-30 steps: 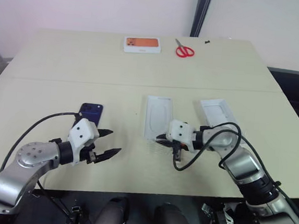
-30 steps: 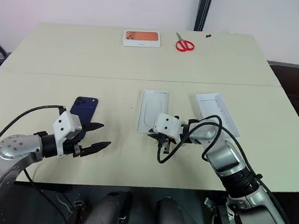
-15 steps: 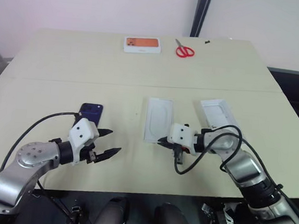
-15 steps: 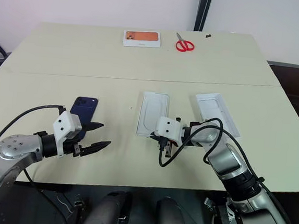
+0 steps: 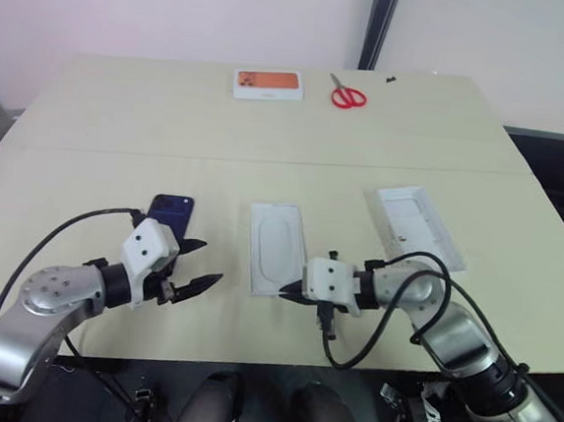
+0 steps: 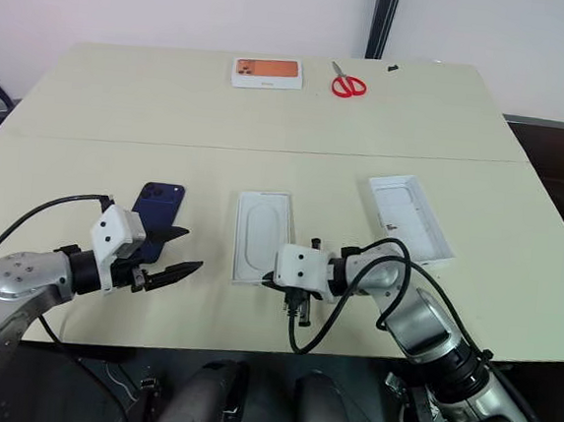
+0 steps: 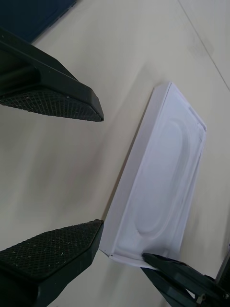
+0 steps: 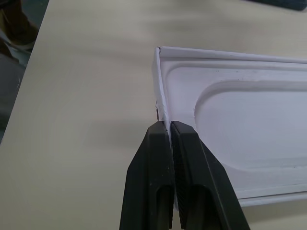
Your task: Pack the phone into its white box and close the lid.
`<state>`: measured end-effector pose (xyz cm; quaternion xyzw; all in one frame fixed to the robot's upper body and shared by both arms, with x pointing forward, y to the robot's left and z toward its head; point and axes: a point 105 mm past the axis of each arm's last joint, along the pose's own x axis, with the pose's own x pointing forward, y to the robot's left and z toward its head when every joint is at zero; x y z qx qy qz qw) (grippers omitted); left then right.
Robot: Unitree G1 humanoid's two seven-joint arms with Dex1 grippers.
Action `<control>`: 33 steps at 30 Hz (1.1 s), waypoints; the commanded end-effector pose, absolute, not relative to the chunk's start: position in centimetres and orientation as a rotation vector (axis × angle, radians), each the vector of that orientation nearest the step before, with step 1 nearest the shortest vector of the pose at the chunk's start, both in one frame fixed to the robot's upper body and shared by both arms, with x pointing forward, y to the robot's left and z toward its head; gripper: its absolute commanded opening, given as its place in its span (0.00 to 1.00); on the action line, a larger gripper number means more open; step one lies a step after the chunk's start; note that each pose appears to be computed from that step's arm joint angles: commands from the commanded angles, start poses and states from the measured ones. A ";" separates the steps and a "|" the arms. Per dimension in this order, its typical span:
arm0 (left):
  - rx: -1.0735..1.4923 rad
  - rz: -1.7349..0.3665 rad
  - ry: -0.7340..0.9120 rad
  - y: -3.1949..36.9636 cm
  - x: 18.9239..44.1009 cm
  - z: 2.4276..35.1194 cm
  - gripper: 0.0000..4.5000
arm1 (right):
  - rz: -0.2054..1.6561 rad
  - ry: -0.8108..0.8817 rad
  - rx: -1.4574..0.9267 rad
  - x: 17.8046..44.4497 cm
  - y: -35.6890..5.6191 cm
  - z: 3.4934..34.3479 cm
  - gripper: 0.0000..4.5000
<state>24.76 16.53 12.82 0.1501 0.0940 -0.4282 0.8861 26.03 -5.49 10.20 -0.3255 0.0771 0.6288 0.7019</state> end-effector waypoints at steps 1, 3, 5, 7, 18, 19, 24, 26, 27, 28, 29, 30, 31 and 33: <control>0.336 -0.888 0.160 16.6 24.6 14.0 0.76 | 1.407 0.131 -0.700 26.1 -4.8 11.3 0.16; 0.336 -0.884 0.162 16.7 24.6 14.0 0.76 | 1.413 0.122 -0.684 26.1 -4.5 11.5 0.33; 0.336 -0.874 0.162 16.8 24.6 14.1 0.76 | 1.406 0.092 -0.656 26.3 -4.2 12.1 0.57; 0.330 -0.855 0.160 17.1 24.6 14.2 0.76 | 1.405 0.067 -0.602 26.3 -4.0 13.0 0.79; 0.110 -0.491 0.199 22.8 27.4 15.4 0.82 | 1.273 0.000 -0.433 30.5 -0.6 17.6 0.11; 0.084 -0.422 0.213 23.9 27.9 15.3 0.88 | 1.252 0.004 -0.445 31.2 0.0 17.6 0.01; -0.027 -0.150 0.319 28.5 29.2 14.1 0.98 | 1.170 0.001 -0.517 33.2 3.9 17.2 0.00; -0.096 -0.082 0.396 29.6 29.5 13.3 0.98 | 1.152 -0.004 -0.568 33.5 5.3 16.7 0.00; -0.130 -0.064 0.402 29.9 29.7 13.3 0.98 | 1.148 -0.004 -0.578 33.6 5.8 16.5 0.00; -0.167 -0.047 0.418 30.2 29.8 13.3 0.98 | 1.152 0.001 -0.584 33.6 6.5 16.3 0.00; -0.190 -0.048 0.466 30.2 29.8 12.8 0.98 | 1.158 0.001 -0.607 33.5 7.3 16.1 0.00; -0.198 -0.052 0.512 30.1 29.8 12.4 0.98 | 1.168 0.007 -0.630 33.3 7.9 15.8 0.00; -0.202 -0.055 0.549 30.0 29.8 12.0 0.98 | 1.180 0.019 -0.656 33.2 8.4 15.4 0.00; -0.214 -0.071 0.620 29.7 29.7 11.1 0.98 | 1.215 0.046 -0.678 32.6 9.4 14.5 0.00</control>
